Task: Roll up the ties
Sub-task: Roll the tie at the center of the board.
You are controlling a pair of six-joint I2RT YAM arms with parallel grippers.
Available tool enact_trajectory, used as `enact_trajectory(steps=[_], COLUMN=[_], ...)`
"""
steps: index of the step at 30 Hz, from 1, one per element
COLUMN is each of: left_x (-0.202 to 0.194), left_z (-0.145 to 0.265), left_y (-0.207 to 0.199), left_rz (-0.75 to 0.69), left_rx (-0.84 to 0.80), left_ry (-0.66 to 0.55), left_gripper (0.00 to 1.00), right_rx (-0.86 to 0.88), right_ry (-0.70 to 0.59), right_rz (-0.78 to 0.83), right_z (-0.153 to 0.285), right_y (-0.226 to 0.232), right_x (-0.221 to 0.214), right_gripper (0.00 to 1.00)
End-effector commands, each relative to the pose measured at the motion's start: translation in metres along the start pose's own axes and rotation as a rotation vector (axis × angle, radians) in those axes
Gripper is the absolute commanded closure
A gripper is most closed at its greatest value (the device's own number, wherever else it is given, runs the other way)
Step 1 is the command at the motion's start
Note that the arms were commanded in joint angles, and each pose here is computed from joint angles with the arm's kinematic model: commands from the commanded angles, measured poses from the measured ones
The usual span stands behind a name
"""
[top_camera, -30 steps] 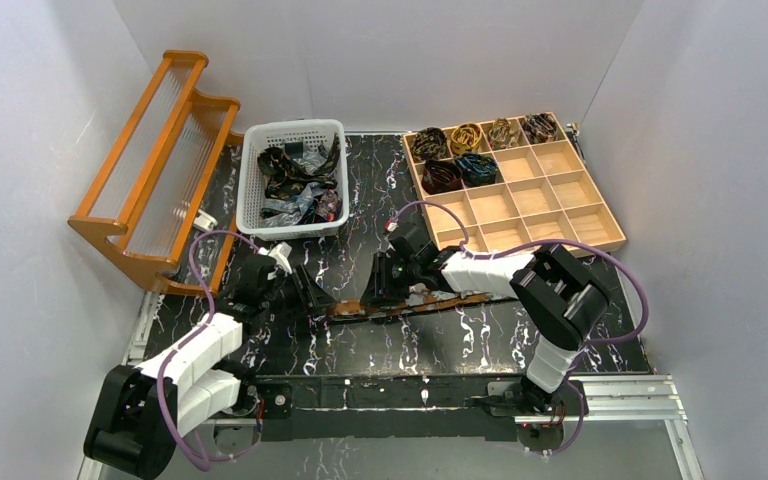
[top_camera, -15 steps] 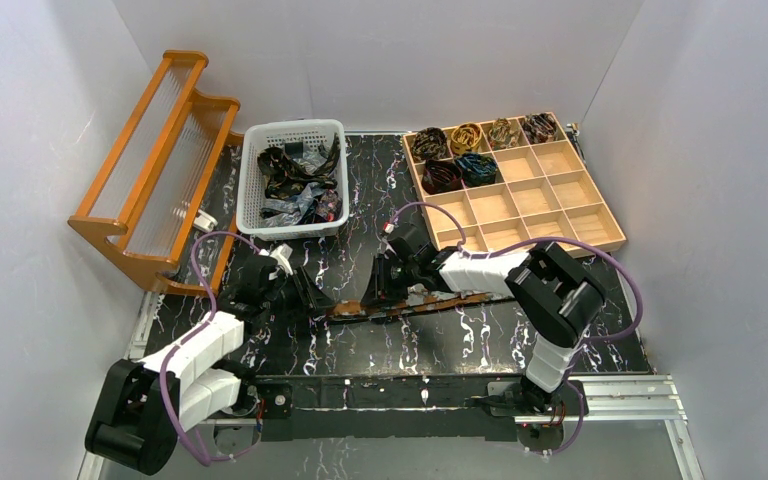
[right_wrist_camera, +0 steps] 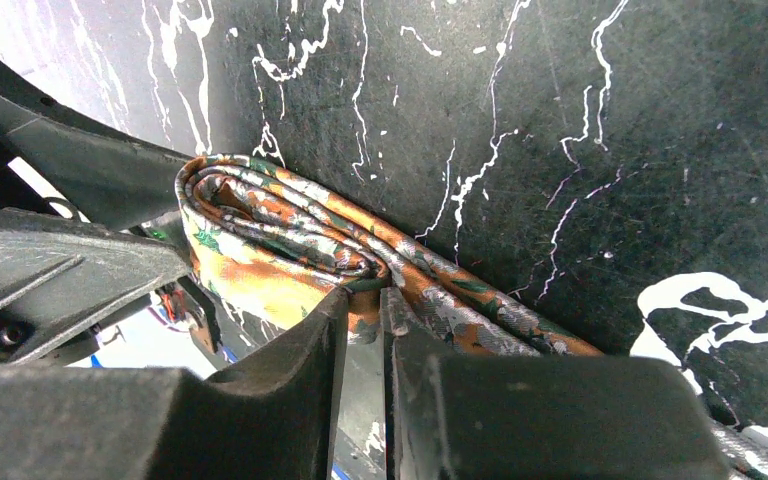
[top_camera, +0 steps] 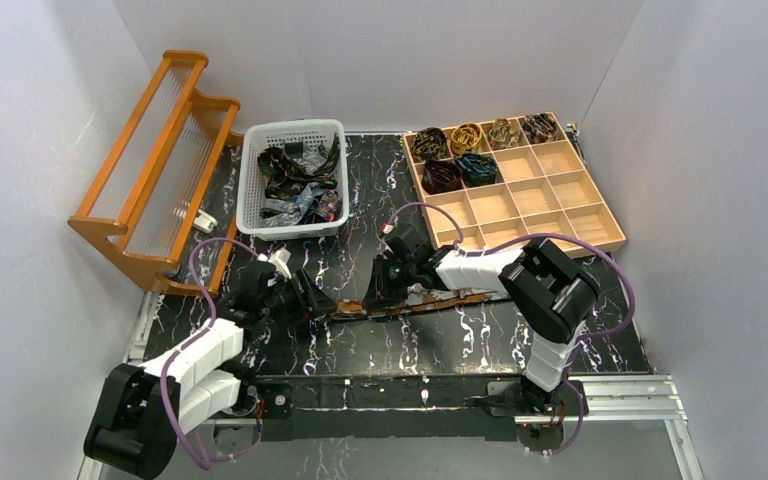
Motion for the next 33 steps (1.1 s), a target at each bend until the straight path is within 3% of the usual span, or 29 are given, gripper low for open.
enact_trajectory(steps=[1, 12, 26, 33], left_x=[-0.001, -0.013, -0.025, -0.025], left_z=[-0.004, -0.013, -0.020, -0.024], left_y=[-0.001, 0.002, 0.016, 0.012], left_rz=[0.016, 0.090, 0.199, 0.277], left_rx=[-0.050, -0.144, -0.046, -0.106], left_ry=[-0.012, 0.004, 0.054, 0.034], left_gripper=[0.45, 0.45, 0.45, 0.45], right_rx=[-0.034, -0.057, -0.067, -0.068], right_ry=[-0.025, 0.002, 0.022, 0.028], right_rz=[0.011, -0.010, -0.023, -0.024], right_z=[-0.003, -0.008, -0.010, -0.012], right_y=[-0.005, -0.017, -0.022, -0.022], right_x=[0.009, 0.007, 0.005, 0.005], right_gripper=[0.74, 0.78, 0.80, 0.80])
Point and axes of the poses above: each gripper's point midway between its finger pads, its own z axis back along the fingers, its own y axis along the line the jaws close on, x = y × z, the point moved 8 cm from there along z, back along the fingers, and after that the axes turned 11 degrees about -z, right-handed, at the moved point
